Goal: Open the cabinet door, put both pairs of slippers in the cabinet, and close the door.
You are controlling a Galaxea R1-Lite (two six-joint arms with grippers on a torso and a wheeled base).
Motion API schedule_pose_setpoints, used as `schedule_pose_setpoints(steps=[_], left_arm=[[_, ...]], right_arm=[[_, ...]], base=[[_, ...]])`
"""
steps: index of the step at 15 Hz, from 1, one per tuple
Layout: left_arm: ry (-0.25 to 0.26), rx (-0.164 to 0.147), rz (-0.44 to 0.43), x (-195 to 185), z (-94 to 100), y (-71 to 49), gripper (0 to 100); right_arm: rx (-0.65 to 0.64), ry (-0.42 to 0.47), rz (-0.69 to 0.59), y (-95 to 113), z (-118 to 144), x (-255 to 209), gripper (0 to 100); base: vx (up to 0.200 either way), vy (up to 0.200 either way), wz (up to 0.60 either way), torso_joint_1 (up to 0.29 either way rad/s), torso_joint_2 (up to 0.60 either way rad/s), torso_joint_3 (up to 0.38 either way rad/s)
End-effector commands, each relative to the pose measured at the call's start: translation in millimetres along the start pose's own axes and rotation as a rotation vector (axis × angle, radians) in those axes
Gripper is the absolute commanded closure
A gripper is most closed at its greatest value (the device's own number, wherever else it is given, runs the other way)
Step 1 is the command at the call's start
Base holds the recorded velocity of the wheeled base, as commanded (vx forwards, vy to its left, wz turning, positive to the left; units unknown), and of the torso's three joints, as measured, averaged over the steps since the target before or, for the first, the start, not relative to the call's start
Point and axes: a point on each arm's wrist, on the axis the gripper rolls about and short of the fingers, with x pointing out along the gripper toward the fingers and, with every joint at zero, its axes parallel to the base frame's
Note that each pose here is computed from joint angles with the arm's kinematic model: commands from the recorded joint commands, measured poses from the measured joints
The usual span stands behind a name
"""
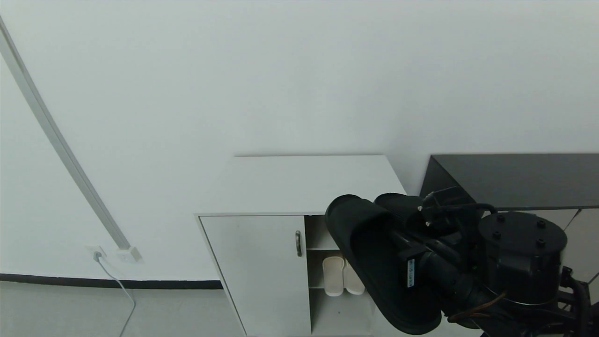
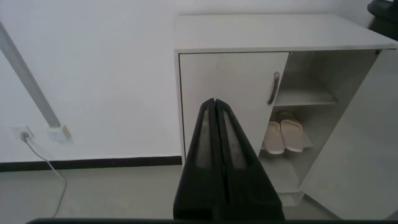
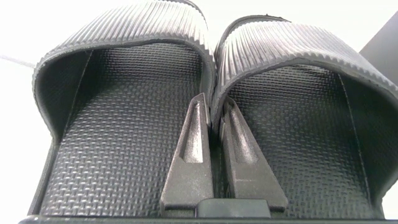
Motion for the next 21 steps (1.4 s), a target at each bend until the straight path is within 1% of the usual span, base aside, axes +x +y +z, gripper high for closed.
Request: schedule_pose_setpoints(steps=[1,8,21], left_arm=[[0.001,0.000,-0.001,0.0,0.0,0.0,100],[0.001,-0.002,0.001,0.0,0.0,0.0,100],[0.001,-0.003,0.001,0.0,0.0,0.0,100]], right_arm=[[-0.003,0.006,0.002,1.0,-1.7,0.5,100],[-0.007,0.013,0.003,1.1,-3.9,0.4,100],[-0.014,0.018,0.013,3.1,-5.8,-1.4,100]], base=[[0.000,0.000,0.00,-0.124,0.26,0.129],[0.000,0.000,0.00,-0.161,0.37,0.207],[0.000,0.000,0.00,-0.214,0.53,0.315]])
